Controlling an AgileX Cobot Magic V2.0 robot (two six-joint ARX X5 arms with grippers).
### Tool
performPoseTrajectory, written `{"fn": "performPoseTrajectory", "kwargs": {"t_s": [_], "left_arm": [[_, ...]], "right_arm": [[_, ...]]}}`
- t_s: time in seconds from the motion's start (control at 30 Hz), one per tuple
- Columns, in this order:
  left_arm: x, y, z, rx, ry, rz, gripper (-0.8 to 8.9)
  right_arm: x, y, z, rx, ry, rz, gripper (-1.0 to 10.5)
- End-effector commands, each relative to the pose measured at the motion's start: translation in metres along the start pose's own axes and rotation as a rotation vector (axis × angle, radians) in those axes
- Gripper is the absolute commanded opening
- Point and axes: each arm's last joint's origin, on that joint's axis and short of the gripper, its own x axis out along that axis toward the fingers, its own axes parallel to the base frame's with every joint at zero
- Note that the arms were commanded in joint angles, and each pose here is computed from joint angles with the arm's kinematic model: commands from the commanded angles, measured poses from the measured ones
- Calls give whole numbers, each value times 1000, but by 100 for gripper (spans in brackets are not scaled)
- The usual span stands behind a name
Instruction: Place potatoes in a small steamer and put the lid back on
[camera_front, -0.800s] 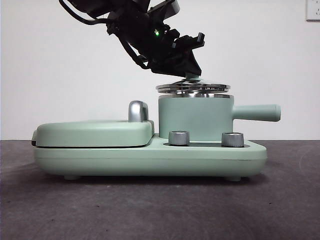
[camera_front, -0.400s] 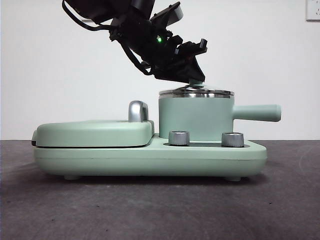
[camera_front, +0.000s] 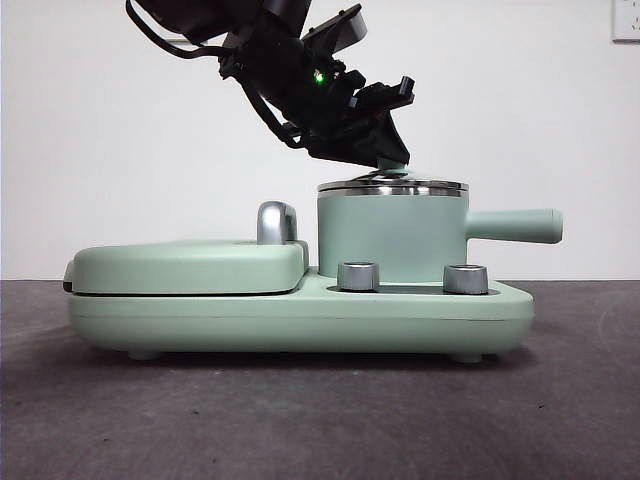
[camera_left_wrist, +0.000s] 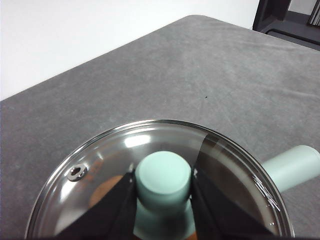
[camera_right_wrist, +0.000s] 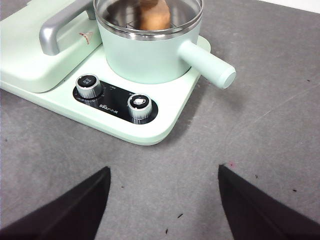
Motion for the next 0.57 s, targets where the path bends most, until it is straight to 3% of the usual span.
{"fn": "performPoseTrajectory", "kwargs": {"t_s": [0.03, 0.37, 0.57], "left_arm": [[7, 0, -9, 3, 57, -12, 6], [7, 2, -8, 2, 51, -8, 12], [3, 2, 0, -9, 9, -3, 311]], "right_arm": [[-1, 1, 3, 2, -13, 3, 333], [-1, 1, 3, 3, -12, 3, 333], [-1, 0, 1, 5, 3, 1, 333]]}}
